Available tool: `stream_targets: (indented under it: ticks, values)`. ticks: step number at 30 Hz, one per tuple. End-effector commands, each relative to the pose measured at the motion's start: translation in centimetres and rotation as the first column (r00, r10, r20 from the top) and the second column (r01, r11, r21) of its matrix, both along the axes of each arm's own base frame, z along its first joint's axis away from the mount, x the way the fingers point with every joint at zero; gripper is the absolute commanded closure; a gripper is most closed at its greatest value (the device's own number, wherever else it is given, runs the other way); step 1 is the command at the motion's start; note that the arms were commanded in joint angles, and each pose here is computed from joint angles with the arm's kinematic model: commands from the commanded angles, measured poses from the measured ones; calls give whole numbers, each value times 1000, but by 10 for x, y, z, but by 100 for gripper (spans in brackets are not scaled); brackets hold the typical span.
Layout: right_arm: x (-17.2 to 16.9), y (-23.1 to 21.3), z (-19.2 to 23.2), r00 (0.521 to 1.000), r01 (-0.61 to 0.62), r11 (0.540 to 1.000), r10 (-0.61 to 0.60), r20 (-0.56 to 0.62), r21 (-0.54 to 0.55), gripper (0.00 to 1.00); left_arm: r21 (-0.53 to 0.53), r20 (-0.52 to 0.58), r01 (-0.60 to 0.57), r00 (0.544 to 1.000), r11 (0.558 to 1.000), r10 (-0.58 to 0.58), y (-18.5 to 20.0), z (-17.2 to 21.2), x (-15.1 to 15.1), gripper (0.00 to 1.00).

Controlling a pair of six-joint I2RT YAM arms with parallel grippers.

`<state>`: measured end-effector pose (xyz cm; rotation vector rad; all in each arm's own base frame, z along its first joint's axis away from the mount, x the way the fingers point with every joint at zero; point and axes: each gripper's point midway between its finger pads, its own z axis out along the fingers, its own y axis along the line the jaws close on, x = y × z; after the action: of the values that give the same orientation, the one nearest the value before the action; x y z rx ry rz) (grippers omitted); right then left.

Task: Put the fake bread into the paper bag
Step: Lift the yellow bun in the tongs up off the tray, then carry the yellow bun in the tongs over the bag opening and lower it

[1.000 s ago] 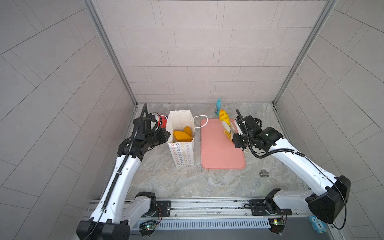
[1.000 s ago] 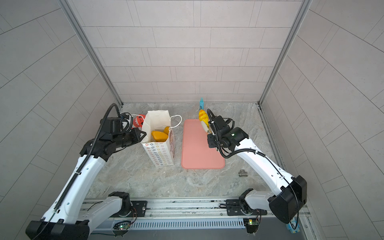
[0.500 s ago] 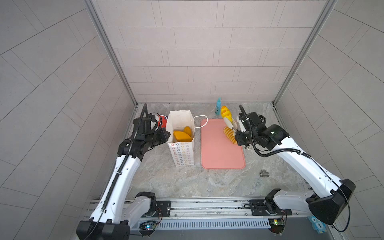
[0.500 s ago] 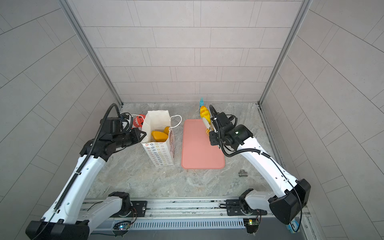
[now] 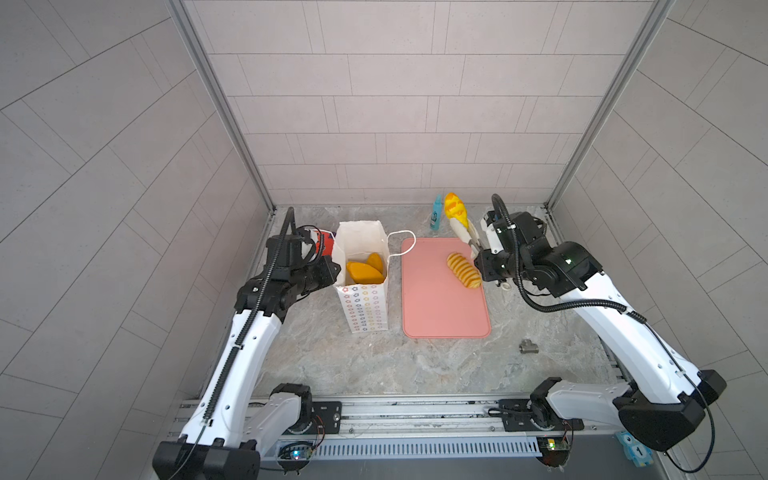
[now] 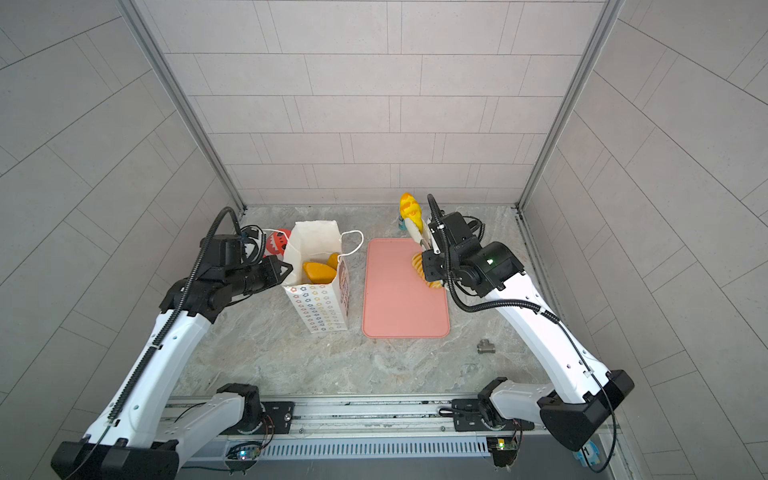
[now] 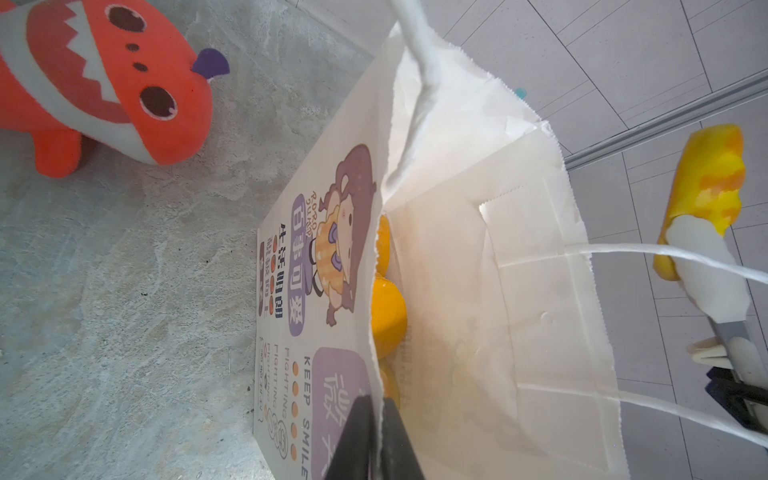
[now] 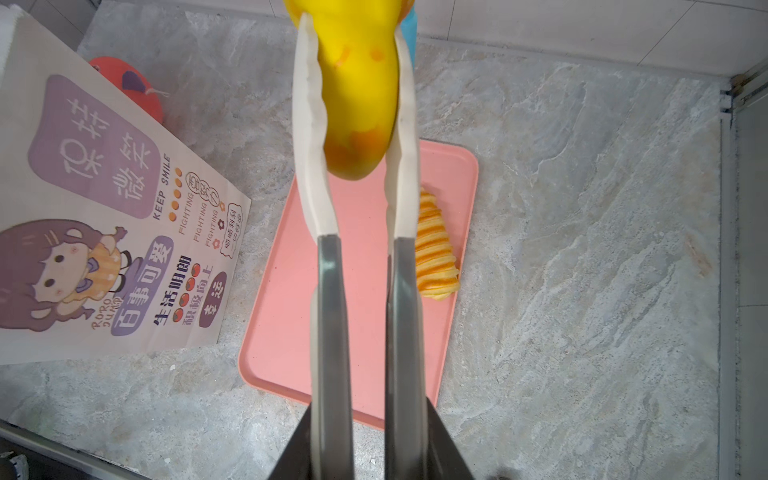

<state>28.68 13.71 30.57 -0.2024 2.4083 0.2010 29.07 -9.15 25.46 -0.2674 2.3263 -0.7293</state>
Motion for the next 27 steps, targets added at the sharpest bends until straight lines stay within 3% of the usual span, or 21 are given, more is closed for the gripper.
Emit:
stream_targets:
  ticks: [1, 17, 27]
  values:
    - [-4, -5, 32, 997, -6, 1000, 4, 78, 28, 68, 4, 39, 3, 999, 1000, -3, 1, 15, -1, 89]
    - [-12, 31, 97, 975, -124, 990, 108, 194, 68, 69, 2, 38, 0, 999, 1000, 0, 1, 14, 0, 89]
    - [-12, 54, 110, 962, -179, 982, 163, 221, 53, 69, 4, 39, -2, 999, 1000, 1, 2, 14, -1, 89]
